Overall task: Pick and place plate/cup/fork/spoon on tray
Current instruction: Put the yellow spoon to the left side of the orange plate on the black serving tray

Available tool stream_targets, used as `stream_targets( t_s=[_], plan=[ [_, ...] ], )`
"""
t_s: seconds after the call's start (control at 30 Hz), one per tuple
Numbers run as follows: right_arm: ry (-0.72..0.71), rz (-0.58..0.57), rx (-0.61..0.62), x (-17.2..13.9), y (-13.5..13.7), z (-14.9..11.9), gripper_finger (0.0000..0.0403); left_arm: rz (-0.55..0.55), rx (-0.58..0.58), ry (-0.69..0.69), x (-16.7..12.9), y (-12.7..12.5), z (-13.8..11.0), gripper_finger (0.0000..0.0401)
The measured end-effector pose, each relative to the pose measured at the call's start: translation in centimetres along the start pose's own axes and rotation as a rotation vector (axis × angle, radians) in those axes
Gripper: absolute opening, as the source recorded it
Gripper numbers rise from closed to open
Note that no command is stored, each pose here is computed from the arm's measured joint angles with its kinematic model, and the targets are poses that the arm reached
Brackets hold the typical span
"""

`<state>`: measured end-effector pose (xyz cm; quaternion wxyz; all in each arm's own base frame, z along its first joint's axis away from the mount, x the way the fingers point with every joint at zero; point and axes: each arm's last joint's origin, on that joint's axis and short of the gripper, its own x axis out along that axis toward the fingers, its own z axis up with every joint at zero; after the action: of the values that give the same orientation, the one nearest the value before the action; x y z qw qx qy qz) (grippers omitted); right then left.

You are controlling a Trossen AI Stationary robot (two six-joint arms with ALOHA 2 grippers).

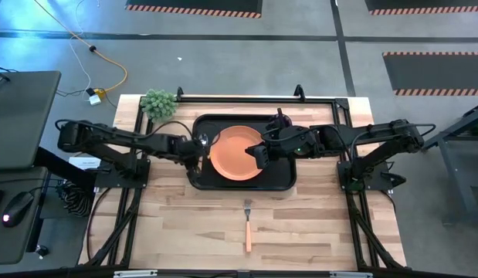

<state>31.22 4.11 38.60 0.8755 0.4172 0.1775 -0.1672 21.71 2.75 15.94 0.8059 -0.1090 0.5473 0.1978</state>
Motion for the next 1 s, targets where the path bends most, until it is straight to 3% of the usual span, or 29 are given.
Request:
stream_targets(
  t_s=[1.0],
  plan=[
    [-0.008,0.012,-0.008,0.0,0.1,0.1,0.0067,-0.004,0.011,0.043,1.4,-0.2,0.1,0.0051]
  ],
)
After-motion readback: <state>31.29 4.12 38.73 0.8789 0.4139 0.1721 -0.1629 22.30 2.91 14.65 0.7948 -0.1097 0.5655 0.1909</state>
